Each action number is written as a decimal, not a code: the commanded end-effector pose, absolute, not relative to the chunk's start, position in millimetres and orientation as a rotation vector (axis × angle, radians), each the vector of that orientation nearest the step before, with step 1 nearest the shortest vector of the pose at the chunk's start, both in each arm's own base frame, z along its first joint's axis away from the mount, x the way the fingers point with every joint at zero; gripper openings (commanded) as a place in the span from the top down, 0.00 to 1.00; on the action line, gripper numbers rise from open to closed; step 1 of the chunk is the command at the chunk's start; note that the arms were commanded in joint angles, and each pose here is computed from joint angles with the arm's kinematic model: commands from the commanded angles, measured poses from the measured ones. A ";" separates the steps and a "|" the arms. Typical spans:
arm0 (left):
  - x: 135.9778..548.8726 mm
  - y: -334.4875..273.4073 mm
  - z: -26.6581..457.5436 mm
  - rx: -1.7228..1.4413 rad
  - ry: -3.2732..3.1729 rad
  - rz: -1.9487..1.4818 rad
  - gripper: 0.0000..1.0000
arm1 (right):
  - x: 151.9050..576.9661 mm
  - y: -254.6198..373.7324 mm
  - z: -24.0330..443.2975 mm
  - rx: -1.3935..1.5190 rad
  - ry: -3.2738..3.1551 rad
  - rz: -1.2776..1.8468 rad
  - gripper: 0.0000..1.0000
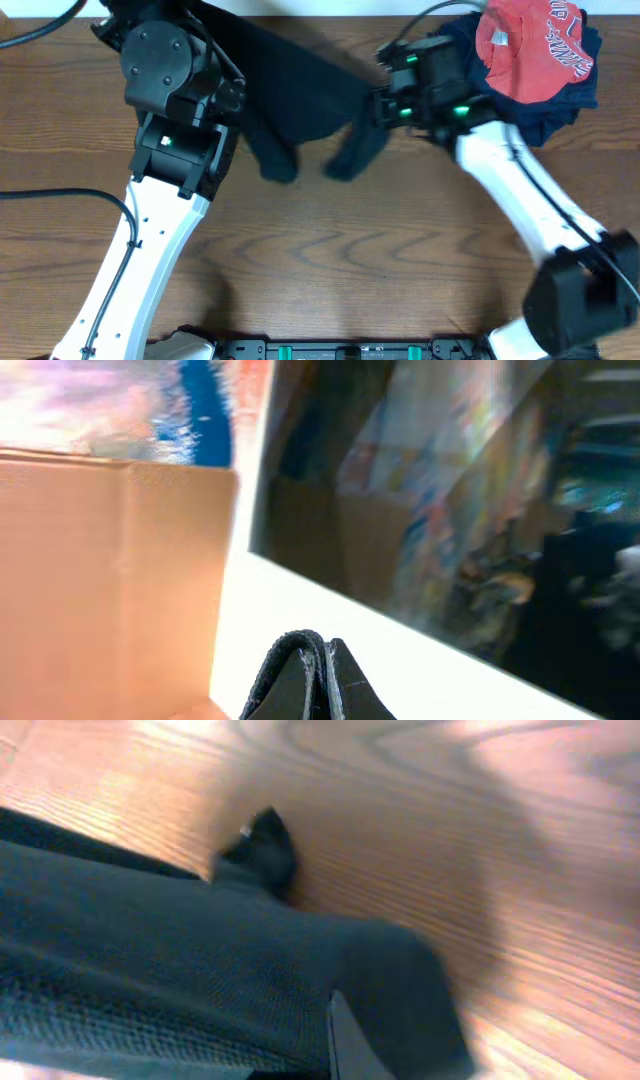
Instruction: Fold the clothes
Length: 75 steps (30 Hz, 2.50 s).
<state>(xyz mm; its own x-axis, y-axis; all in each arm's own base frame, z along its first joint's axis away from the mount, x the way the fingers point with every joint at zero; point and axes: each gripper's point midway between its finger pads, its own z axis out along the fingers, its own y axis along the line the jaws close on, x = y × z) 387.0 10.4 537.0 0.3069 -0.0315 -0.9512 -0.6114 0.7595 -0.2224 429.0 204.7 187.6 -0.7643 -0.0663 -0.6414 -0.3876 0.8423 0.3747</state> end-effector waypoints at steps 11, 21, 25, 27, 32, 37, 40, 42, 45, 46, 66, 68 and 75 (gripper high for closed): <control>290.1 50.9 521.5 -0.968 1.354 0.841 0.94 | 352.5 130.5 274.3 -0.497 2.416 0.538 0.99; 294.2 35.9 511.3 -0.809 1.473 0.957 0.94 | 354.7 114.0 260.7 -0.502 2.515 0.405 0.99; 307.1 29.1 491.9 -0.743 1.518 1.033 0.94 | 374.8 118.7 226.9 -0.508 2.585 0.414 0.99; 312.3 26.7 481.3 -0.718 1.535 1.063 0.94 | 385.3 120.9 204.6 -0.509 2.630 0.420 0.99; 322.8 21.1 448.3 -0.715 1.530 1.068 0.94 | 412.0 124.9 149.6 -0.513 2.709 0.429 0.99; 341.2 11.3 410.7 -0.626 1.559 1.080 0.94 | 433.4 131.3 114.6 -0.516 2.717 0.452 0.99; 371.5 -7.3 386.8 -0.413 1.626 1.037 0.94 | 439.3 133.1 108.5 -0.518 2.708 0.456 0.99; 402.1 -32.7 363.5 -0.147 1.710 0.937 0.94 | 441.1 133.3 108.6 -0.519 2.701 0.453 0.99; 432.8 -62.7 336.5 0.118 1.783 0.746 0.94 | 444.0 131.7 109.4 -0.518 2.690 0.449 0.99; 441.0 -66.7 329.8 0.165 1.795 0.693 0.94 | 445.2 130.3 109.7 -0.513 2.687 0.446 0.99; 512.2 43.5 244.0 -0.079 1.927 0.486 0.94 | 521.1 115.9 132.2 -0.399 2.420 0.349 0.69; 513.2 43.1 246.1 -0.088 1.915 0.478 0.94 | 516.1 122.8 148.3 -0.407 2.408 0.382 0.59; 517.0 42.8 257.1 -0.134 1.862 0.444 0.94 | 483.9 184.3 216.5 -0.576 2.296 0.452 0.34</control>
<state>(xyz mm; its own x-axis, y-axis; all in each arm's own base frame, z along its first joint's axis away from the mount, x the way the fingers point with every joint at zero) 516.3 40.1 246.2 -0.3723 0.1611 -0.9140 -0.2827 0.9184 0.2770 495.5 143.9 151.0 -0.7571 -0.2372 -0.6087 -0.4191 0.8911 0.1741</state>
